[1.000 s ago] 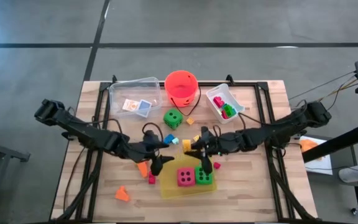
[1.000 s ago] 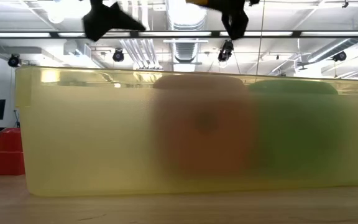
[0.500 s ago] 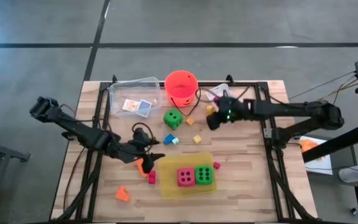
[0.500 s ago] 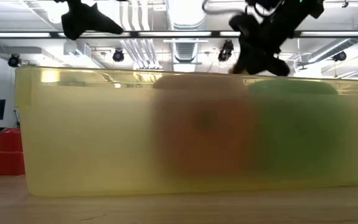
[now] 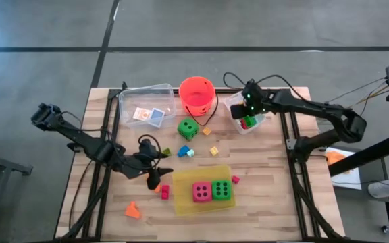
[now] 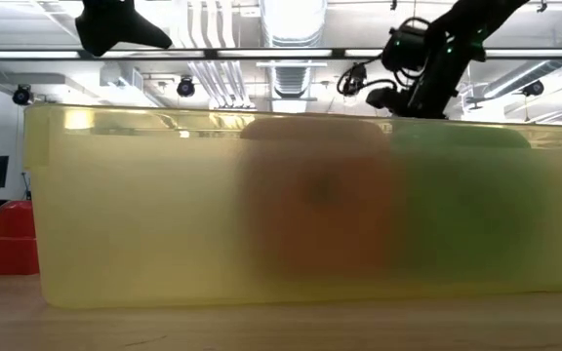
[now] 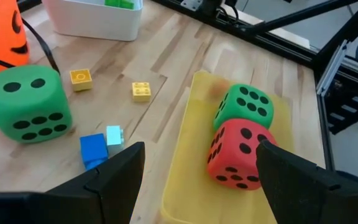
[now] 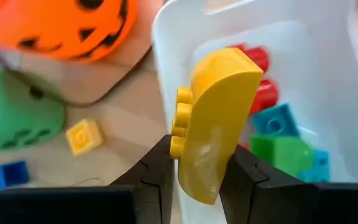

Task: Pick & Place Toys
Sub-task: Put the yellow game piece into the white bin

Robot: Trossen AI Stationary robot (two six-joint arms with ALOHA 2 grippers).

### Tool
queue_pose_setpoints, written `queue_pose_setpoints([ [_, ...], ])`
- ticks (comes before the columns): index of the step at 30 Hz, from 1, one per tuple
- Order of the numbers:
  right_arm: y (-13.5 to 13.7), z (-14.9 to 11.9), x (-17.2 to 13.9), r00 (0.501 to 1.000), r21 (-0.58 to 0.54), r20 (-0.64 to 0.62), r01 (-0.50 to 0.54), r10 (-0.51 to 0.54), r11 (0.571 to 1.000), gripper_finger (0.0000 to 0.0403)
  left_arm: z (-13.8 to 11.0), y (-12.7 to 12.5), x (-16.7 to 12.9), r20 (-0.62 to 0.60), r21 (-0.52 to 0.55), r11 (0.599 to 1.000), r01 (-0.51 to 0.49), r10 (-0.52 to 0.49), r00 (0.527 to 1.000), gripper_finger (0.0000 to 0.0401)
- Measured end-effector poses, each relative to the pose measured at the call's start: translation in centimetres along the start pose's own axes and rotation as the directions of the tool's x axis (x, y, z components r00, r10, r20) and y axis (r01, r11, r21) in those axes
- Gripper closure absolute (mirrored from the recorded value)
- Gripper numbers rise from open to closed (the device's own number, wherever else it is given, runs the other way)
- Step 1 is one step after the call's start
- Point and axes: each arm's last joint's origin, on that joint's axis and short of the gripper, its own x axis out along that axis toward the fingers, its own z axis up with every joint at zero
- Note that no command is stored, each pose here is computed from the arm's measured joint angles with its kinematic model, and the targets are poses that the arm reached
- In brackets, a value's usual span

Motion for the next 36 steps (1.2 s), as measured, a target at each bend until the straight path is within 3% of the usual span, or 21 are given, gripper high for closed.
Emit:
queue_pose_setpoints([
  [6, -0.1, 1.4, 2.2, 0.981, -0.052, -0.132, 0.135, -0.141, 0.989, 0.0319, 0.0, 0.0, 0.0, -0.003, 0.005, 1.000, -0.003, 0.003, 1.000, 0.0105],
  [13, 1.9, 4.4, 4.4, 0.962, -0.118, -0.185, 0.179, -0.199, 0.977, 0.0319, -0.1, 0.1, 0.0, -0.005, 0.006, 1.000, -0.005, 0.005, 1.000, 0.0105],
  [20, 1.9, 6.2, 5.7, 0.908, -0.202, -0.292, 0.248, -0.300, 0.947, 0.0318, -0.2, 0.2, 0.0, -0.016, 0.015, 1.000, -0.015, 0.015, 1.000, 0.0105],
  [36, -0.2, 5.8, 6.7, 0.869, -0.244, -0.352, 0.274, -0.348, 0.930, 0.0319, -0.2, 0.2, 0.0, -0.015, 0.014, 1.000, -0.014, 0.014, 1.000, 0.0105],
])
